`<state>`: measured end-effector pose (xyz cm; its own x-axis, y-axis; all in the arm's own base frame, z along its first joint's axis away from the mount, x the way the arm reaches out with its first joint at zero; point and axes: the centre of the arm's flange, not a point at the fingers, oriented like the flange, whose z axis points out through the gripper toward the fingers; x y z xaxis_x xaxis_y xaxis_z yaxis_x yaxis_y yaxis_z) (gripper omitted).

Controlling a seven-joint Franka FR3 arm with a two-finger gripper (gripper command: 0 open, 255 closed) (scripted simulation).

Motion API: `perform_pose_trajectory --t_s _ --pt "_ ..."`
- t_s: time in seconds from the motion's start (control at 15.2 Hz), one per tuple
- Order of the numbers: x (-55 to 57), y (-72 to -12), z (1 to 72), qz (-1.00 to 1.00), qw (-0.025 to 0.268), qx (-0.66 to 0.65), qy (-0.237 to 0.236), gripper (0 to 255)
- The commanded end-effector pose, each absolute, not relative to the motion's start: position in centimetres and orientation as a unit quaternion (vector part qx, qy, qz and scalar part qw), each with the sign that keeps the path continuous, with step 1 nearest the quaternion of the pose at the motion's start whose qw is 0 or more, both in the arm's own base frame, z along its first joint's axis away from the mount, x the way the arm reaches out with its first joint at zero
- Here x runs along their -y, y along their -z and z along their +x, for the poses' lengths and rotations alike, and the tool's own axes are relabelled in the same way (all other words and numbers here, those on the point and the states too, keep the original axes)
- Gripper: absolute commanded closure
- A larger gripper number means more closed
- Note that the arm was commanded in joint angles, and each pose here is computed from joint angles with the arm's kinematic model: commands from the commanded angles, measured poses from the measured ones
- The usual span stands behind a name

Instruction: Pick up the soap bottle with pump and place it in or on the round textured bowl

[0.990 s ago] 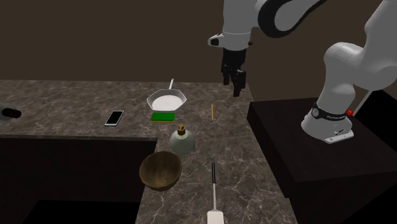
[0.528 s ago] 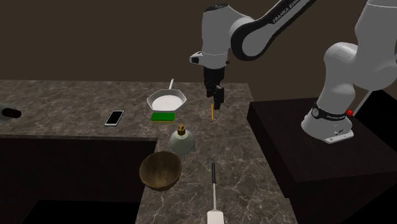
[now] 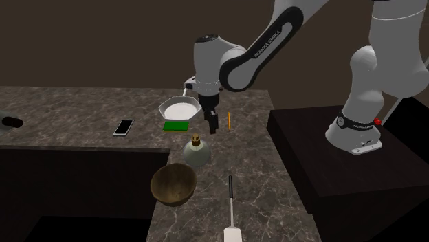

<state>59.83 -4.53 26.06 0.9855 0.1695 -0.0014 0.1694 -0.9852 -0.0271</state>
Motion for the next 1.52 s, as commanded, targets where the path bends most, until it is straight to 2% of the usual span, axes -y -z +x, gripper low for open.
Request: perform_pose_trajectory --t_s 0.0,0.2,0.73,1.25,1.32,1.45 --pt "5.4 -24.4 61.4 -0.996 0.012 0.086 -0.001 0" --pt "5.9 -21.6 64.2 -0.996 0.010 0.086 0.001 0" --pt "5.9 -17.4 64.3 -0.996 0.010 0.086 0.001 0" --pt "5.9 -17.4 64.3 -0.996 0.010 0.086 0.001 0" --pt "5.9 -17.4 64.3 -0.996 0.010 0.086 0.001 255" --pt "5.9 -17.4 64.3 -0.996 0.010 0.086 0.001 255"
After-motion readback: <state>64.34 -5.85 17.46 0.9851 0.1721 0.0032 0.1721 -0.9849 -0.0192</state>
